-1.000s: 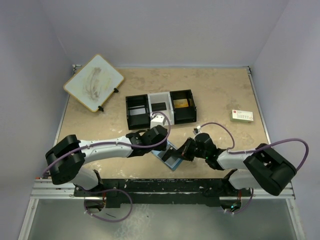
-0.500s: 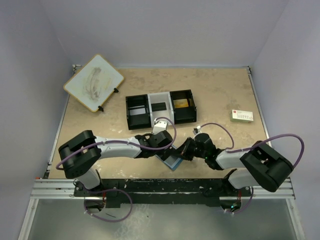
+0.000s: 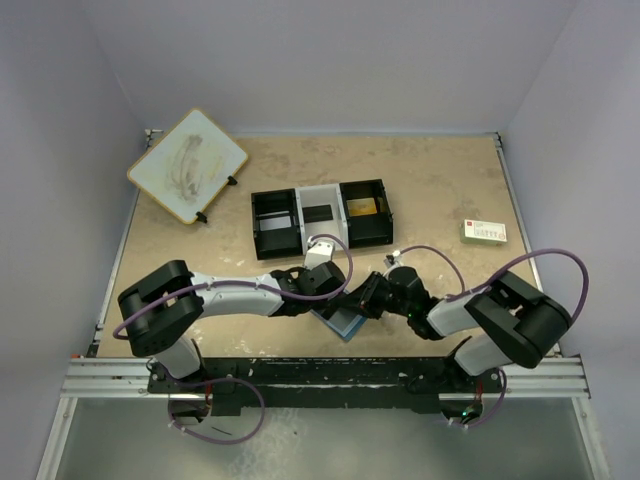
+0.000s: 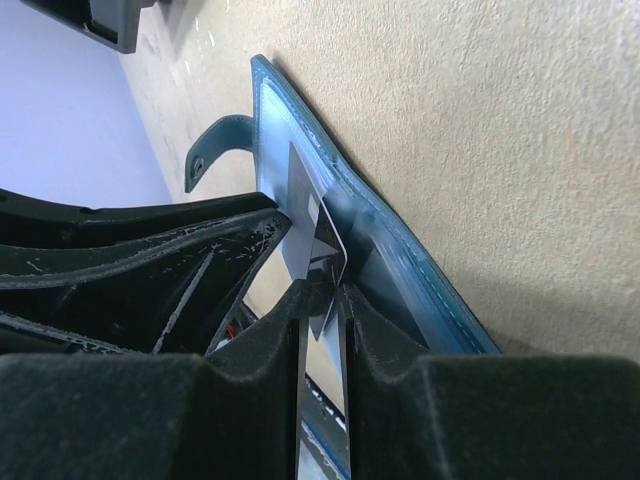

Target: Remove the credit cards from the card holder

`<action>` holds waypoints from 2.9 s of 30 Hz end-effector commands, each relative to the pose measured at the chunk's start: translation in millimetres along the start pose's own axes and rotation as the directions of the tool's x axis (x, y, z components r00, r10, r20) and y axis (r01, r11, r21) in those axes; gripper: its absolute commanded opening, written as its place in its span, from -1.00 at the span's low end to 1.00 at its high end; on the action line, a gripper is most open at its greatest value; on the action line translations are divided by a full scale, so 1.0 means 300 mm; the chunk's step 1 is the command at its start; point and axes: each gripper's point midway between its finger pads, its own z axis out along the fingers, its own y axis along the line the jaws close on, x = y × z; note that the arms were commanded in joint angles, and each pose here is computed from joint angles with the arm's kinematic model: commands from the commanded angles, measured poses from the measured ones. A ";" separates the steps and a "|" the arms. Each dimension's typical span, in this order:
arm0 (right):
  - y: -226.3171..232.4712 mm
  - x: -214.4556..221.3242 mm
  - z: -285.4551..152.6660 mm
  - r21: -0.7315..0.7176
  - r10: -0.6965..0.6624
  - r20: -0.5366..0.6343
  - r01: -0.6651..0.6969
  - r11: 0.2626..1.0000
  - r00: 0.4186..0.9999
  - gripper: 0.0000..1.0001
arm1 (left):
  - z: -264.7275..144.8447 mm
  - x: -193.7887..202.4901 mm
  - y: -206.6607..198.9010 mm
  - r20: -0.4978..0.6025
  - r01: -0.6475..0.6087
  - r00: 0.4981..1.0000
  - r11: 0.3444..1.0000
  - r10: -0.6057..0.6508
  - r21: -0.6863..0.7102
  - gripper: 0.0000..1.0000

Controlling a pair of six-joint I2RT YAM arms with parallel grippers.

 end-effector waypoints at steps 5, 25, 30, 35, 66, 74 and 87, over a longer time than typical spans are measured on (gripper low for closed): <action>0.019 0.007 0.021 -0.018 0.016 0.016 -0.015 1.000 1.000 -0.56 | 0.007 0.001 -0.022 -0.009 0.020 1.000 1.000 -0.019 0.012 -0.64; 0.010 -0.018 -0.036 0.044 0.012 0.095 -0.016 0.999 0.995 -1.00 | 0.001 0.002 -0.005 -0.013 0.014 1.000 1.000 -0.014 0.001 -0.67; -0.006 0.001 -0.093 0.057 0.020 0.088 -0.025 0.998 0.996 -1.00 | 0.003 -0.002 -0.013 -0.010 0.022 1.000 1.000 -0.021 0.009 -0.74; 0.021 -0.022 -0.137 0.058 0.001 0.130 -0.009 0.998 0.992 -1.00 | 0.000 -0.015 -0.027 -0.007 0.031 1.000 0.999 -0.031 0.014 -1.00; 0.261 -0.311 -0.328 0.246 -0.419 0.445 0.342 0.907 0.791 -1.00 | -0.055 -0.069 0.038 0.013 -0.006 1.000 0.957 0.010 -0.288 -1.00; 0.393 -0.379 -0.359 0.262 -0.591 0.507 0.541 0.799 0.627 -1.00 | -0.137 -0.136 0.082 0.148 0.149 0.981 0.973 -0.123 -0.179 -1.00; 0.629 -0.392 -0.260 0.302 -0.905 0.416 0.925 0.230 0.090 -1.00 | -0.236 -0.127 0.270 0.267 0.304 0.932 0.931 -0.246 -0.204 0.30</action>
